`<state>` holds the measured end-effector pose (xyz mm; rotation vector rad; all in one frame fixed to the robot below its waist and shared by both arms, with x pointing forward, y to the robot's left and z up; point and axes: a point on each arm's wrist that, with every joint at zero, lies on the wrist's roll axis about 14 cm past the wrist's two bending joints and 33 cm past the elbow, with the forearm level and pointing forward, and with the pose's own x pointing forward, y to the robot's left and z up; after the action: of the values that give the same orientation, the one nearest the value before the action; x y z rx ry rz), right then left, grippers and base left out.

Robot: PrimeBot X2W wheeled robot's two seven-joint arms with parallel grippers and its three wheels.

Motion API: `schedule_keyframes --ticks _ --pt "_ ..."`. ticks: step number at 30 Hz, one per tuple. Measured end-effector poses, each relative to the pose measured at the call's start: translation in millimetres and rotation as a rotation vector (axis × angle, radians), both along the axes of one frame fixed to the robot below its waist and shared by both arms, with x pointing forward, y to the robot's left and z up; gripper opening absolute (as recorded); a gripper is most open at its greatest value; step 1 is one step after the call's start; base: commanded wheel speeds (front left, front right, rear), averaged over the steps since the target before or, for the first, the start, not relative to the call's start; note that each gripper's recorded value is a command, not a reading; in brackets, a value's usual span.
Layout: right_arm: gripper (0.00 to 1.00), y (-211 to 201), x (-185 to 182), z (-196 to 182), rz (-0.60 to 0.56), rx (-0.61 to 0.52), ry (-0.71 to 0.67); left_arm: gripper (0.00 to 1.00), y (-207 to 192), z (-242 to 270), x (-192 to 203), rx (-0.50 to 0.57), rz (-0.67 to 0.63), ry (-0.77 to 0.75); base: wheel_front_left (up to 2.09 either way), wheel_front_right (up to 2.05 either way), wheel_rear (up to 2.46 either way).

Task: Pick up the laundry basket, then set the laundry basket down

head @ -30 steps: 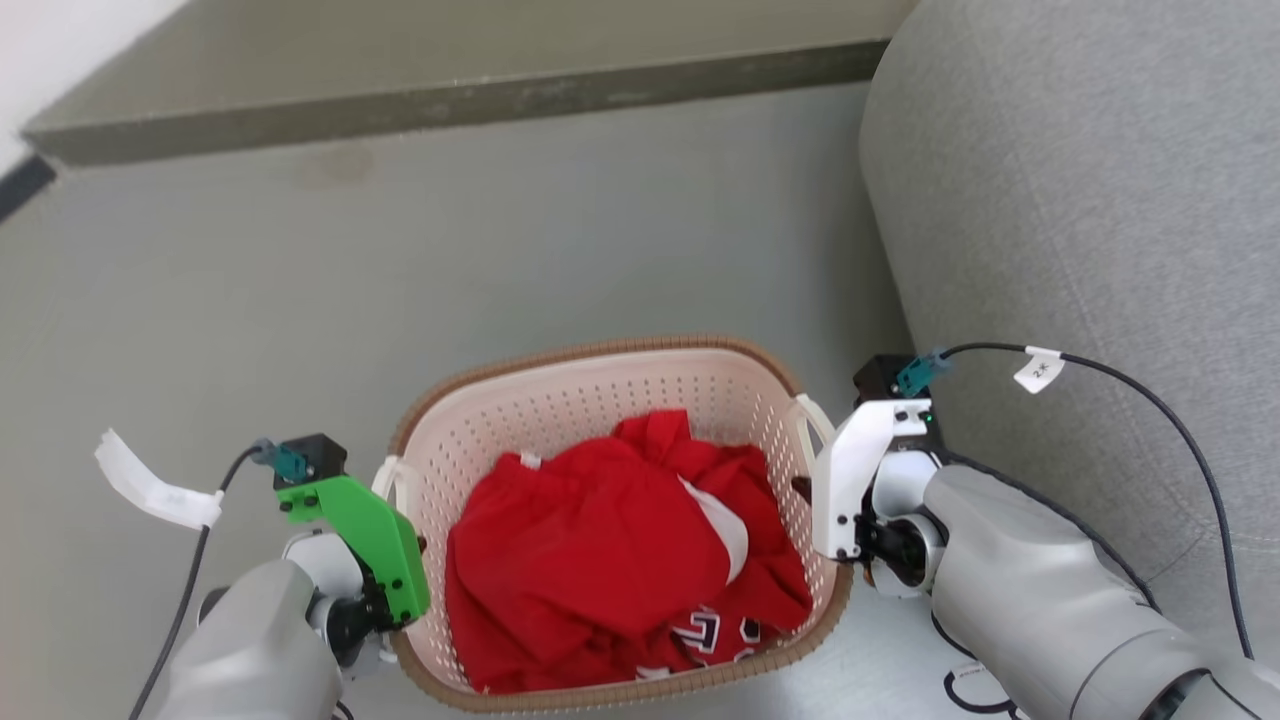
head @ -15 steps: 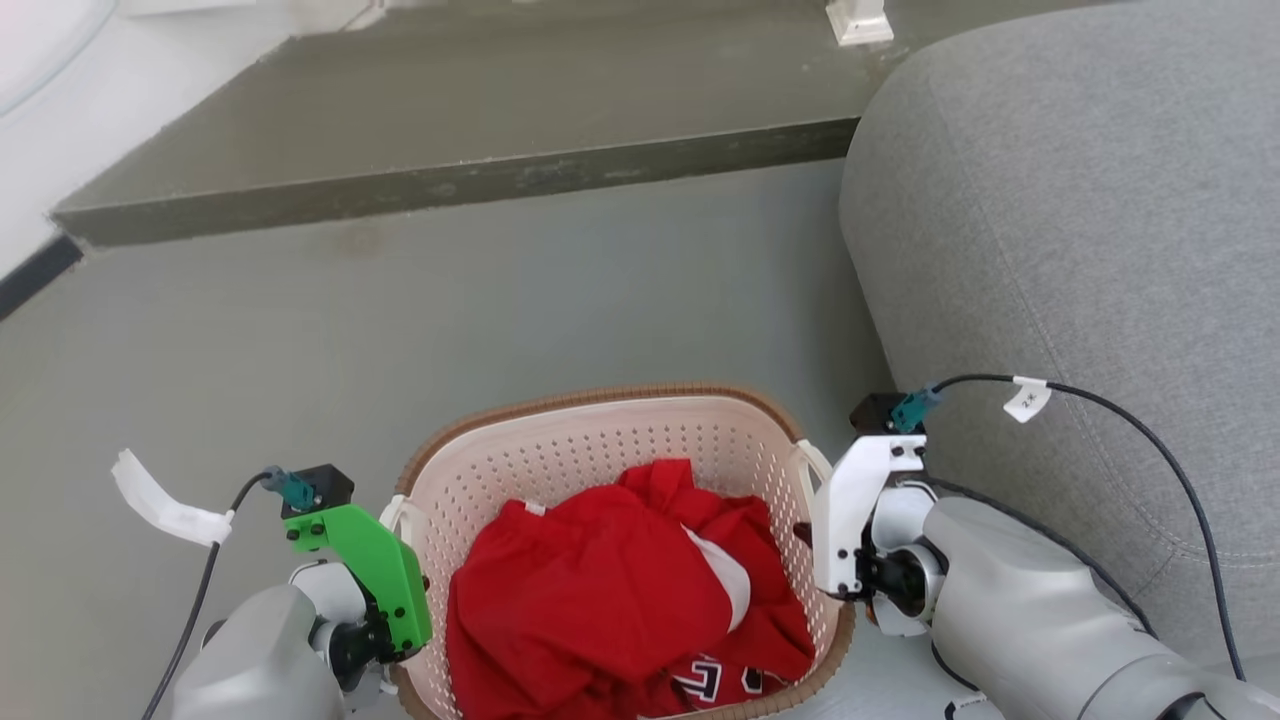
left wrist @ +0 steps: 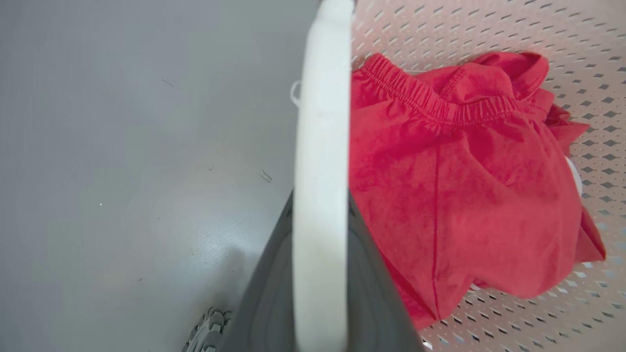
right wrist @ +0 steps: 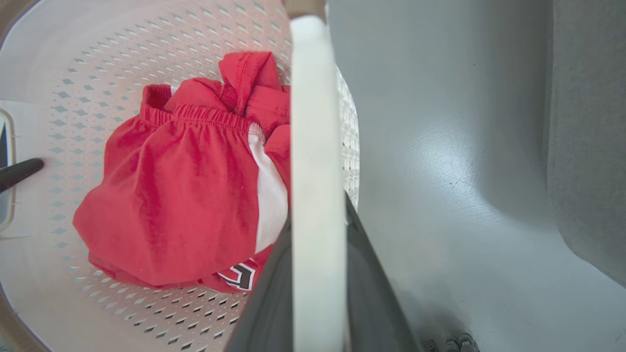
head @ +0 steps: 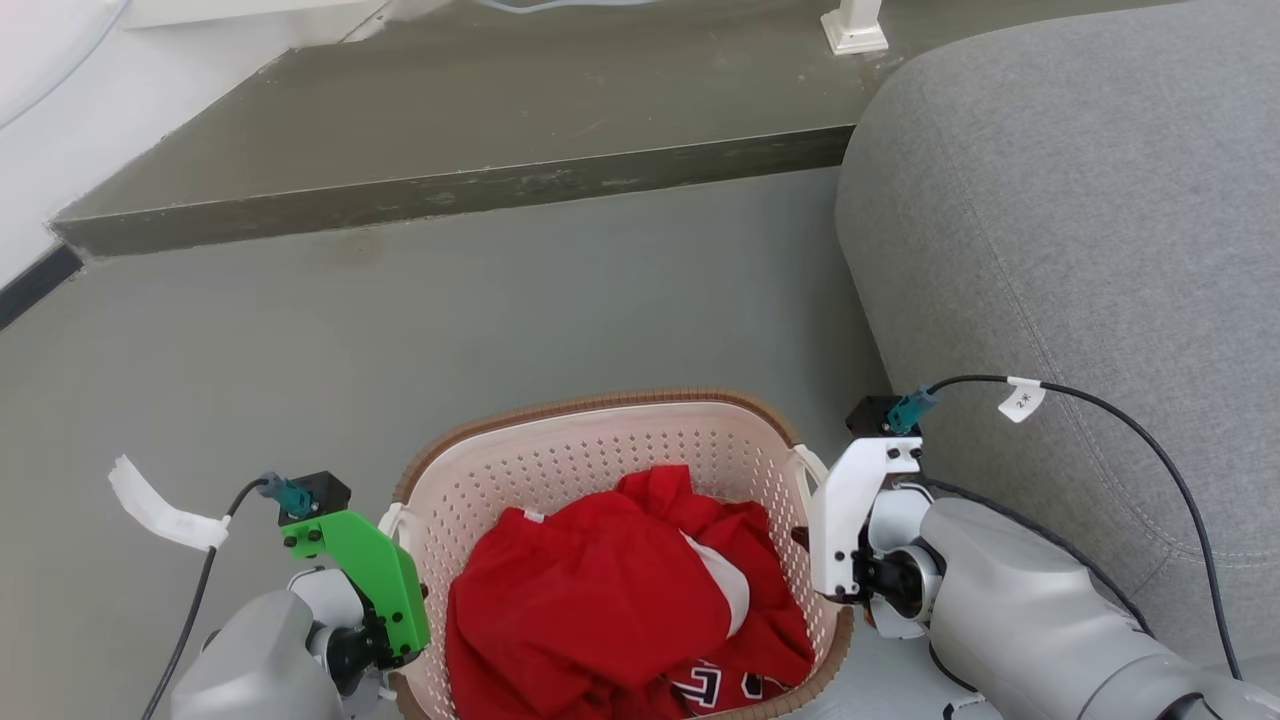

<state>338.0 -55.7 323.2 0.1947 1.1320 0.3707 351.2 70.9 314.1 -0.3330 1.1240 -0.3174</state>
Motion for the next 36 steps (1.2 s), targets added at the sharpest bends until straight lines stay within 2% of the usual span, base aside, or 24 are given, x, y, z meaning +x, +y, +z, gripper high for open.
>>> schedule_keyframes --ticks 36 --pt "0.00 0.8 -2.3 -6.0 0.014 -0.007 0.012 0.00 -1.0 -5.1 -0.4 -0.021 0.018 0.028 0.00 0.00 0.00"
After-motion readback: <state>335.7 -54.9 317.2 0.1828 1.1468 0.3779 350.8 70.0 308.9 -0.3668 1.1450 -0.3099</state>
